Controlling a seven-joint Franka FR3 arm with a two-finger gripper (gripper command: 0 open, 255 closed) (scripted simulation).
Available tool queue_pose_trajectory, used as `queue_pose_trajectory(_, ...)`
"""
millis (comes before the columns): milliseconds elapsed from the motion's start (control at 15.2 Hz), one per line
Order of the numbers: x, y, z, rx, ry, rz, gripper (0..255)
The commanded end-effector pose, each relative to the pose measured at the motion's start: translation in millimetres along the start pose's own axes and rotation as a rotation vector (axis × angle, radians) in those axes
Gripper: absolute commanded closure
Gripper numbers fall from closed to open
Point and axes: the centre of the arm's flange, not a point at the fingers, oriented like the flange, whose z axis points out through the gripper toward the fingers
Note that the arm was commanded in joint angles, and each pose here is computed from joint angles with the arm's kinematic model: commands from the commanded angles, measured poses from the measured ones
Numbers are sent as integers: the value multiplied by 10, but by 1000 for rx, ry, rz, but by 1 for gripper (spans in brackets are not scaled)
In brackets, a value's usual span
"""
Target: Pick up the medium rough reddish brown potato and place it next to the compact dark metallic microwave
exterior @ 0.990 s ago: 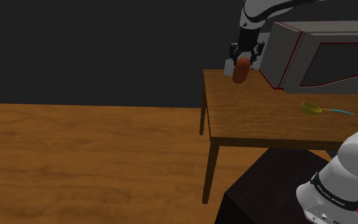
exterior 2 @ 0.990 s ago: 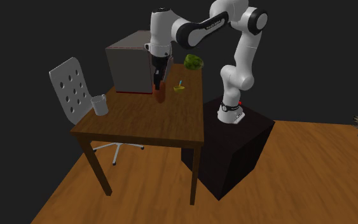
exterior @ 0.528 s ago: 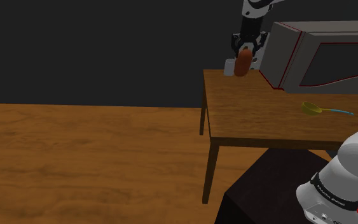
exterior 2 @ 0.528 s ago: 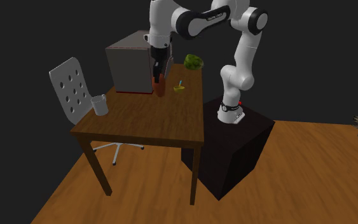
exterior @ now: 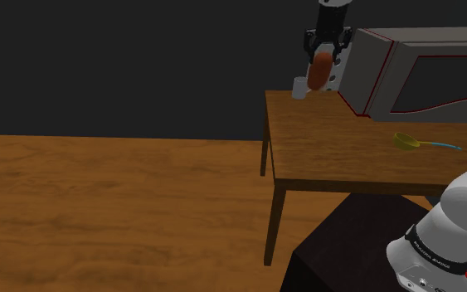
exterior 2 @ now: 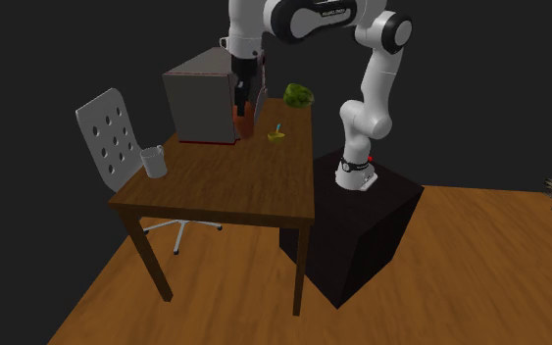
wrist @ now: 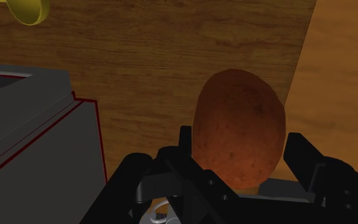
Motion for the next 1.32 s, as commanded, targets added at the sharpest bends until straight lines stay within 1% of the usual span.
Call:
queue_pose_trajectory(0,16,5,-114,0,0,0,255)
queue_pose_trajectory(1254,138,69,-1108,0,0,0,255)
